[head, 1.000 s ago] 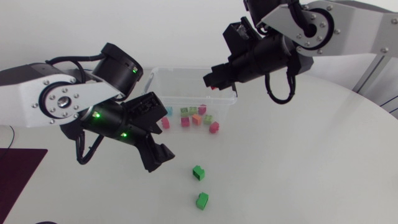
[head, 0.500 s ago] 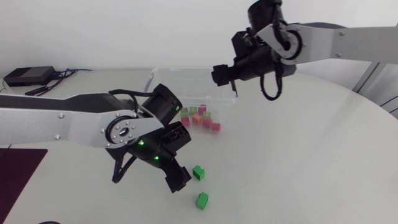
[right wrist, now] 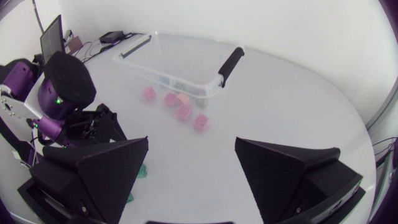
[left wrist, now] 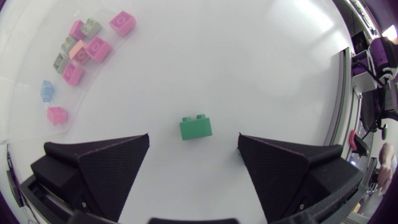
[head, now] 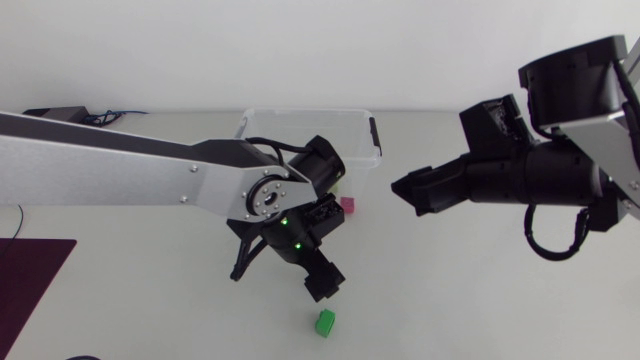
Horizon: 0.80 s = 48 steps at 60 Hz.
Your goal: Pick up the duplo bricks and place them in the container
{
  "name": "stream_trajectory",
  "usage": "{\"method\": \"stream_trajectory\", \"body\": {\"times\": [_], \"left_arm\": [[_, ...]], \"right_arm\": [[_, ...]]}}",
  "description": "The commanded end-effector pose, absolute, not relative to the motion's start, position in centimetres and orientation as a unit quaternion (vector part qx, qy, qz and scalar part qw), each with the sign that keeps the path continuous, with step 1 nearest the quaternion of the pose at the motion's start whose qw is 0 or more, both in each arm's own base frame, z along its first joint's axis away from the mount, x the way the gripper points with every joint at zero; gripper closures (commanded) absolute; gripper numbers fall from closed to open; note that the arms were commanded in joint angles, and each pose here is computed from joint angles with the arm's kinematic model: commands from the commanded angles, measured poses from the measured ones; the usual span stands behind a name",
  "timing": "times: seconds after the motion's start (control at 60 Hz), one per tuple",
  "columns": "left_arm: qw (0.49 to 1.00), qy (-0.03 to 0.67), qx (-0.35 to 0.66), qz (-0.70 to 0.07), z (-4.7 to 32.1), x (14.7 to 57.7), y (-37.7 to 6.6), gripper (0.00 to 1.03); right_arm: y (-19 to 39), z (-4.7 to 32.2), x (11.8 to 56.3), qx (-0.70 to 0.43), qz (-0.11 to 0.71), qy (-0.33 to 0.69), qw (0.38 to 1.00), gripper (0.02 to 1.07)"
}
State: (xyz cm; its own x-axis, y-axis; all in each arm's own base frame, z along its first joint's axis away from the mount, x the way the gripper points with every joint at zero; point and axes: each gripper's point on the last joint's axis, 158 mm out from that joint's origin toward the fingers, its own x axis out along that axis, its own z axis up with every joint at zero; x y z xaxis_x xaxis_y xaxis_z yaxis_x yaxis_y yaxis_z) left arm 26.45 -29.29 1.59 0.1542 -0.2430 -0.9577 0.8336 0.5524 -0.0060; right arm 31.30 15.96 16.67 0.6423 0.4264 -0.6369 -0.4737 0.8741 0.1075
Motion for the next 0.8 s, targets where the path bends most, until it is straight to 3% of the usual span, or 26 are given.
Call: {"method": "stream_trajectory", "body": {"times": [0.0, 0.517, 0.633, 0.767, 0.783], "left_arm": [[0.702, 0.541, 0.275, -0.371, 1.2, 26.4, -30.2, 0.04], [0.670, 0.616, 0.257, -0.326, -2.0, 27.2, -30.3, 0.12], [0.665, 0.626, 0.255, -0.318, -3.1, 27.6, -29.7, 0.25], [0.669, 0.629, 0.248, -0.311, -3.4, 28.4, -29.2, 0.56], [0.669, 0.631, 0.245, -0.308, -3.5, 28.6, -29.0, 0.66]], "right_arm": [[16.0, 14.9, 29.8, -0.049, 0.258, 0.359, 0.896, 0.06], [14.8, 13.9, 25.6, -0.087, 0.279, 0.366, 0.884, 0.07], [14.7, 13.1, 24.8, -0.091, 0.287, 0.370, 0.879, 0.07], [14.6, 11.7, 23.9, -0.112, 0.301, 0.376, 0.869, 0.07], [14.5, 11.6, 23.9, -0.114, 0.302, 0.377, 0.868, 0.07]]}}
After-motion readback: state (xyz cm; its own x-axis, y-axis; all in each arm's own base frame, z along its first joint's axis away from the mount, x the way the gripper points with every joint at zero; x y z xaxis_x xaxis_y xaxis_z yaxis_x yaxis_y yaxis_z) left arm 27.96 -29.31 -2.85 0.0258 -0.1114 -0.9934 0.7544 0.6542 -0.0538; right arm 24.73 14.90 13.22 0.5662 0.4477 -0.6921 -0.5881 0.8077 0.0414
